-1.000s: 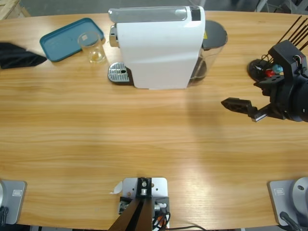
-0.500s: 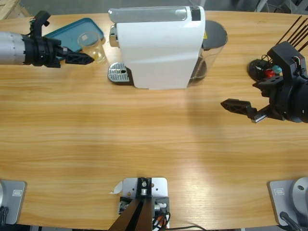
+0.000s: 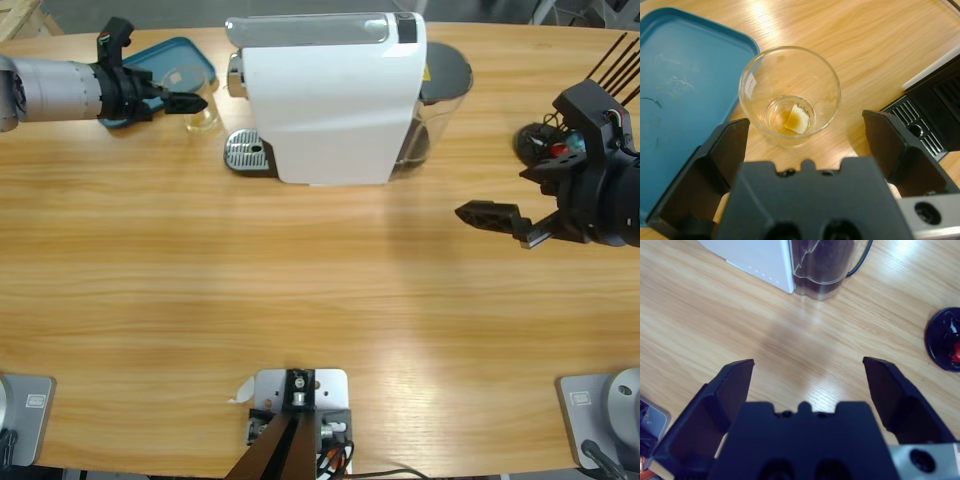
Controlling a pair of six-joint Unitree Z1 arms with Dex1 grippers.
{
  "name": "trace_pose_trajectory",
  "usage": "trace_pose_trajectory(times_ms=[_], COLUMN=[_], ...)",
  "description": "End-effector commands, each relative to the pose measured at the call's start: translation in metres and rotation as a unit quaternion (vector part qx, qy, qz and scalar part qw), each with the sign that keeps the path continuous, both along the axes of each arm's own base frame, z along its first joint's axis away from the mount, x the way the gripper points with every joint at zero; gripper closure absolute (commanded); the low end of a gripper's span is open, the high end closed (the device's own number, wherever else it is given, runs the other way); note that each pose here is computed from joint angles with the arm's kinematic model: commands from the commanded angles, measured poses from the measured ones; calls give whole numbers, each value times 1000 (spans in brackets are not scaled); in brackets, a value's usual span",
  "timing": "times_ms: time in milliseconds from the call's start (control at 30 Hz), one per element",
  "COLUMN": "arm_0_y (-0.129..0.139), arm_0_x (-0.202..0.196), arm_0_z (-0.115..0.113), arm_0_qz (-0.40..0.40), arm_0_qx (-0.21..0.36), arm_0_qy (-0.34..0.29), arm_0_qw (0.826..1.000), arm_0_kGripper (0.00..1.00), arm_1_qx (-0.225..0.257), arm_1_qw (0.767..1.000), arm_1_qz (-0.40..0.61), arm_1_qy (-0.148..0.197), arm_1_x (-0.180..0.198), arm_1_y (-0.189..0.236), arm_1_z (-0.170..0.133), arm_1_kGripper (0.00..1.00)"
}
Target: Pour coffee
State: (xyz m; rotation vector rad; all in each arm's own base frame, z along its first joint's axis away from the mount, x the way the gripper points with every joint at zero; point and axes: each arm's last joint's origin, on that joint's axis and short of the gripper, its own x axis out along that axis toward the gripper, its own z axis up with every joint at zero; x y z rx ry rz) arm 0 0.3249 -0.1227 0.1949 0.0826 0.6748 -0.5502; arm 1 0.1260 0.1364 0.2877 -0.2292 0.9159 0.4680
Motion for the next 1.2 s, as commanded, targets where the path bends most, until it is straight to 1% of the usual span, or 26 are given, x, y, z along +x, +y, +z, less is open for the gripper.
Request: trace_pose_trajectory(times_ms=[33, 267, 333, 367, 400, 433, 500, 600, 633, 833, 900, 1000, 1200], arm_0_y=[-8, -11, -12, -12, -12, -12, -12, -12, -12, -11, -10, -5, 6], arm_0_x=[15, 26, 26, 26, 26, 26, 27, 26, 26, 25, 20, 5, -37], arm_0_z=[-29, -32, -32, -32, -32, -32, -33, -33, -33, -33, -28, -7, 27], arm_0_qz=[-5, -4, -3, -3, -3, -3, -4, -6, -7, -9, -11, -20, -42], arm_0_qx=[11, 11, 12, 12, 12, 12, 12, 13, 13, 13, 14, 15, 4], arm_0_qy=[13, 7, 7, 7, 7, 7, 8, 8, 7, 7, 3, -19, -51], arm_0_qw=[1000, 1000, 1000, 1000, 1000, 1000, 1000, 1000, 1000, 1000, 1000, 1000, 998], arm_0_kGripper=[13, 13, 27, 86, 188, 349, 576, 796, 823, 823, 823, 823, 819], arm_1_qx=[-17, -17, -17, -18, -18, -18, -17, -16, -16, -16, -16, -15, -14], arm_1_qw=[1000, 1000, 1000, 1000, 1000, 1000, 1000, 1000, 1000, 1000, 1000, 1000, 1000], arm_1_qz=[5, 3, 4, 4, 4, 4, 3, 4, 3, 4, 4, 4, 6], arm_1_qy=[19, 22, 23, 23, 24, 24, 25, 25, 25, 26, 26, 26, 27], arm_1_x=[3, 5, 5, 5, 5, 5, 6, 6, 6, 6, 6, 6, 6], arm_1_y=[0, 0, 0, 1, 1, 1, 0, 0, 0, 0, 0, 0, 0], arm_1_z=[-14, -15, -15, -15, -15, -15, -15, -15, -15, -15, -15, -15, -15], arm_1_kGripper=[41, 64, 64, 64, 64, 67, 78, 82, 85, 96, 96, 96, 105])
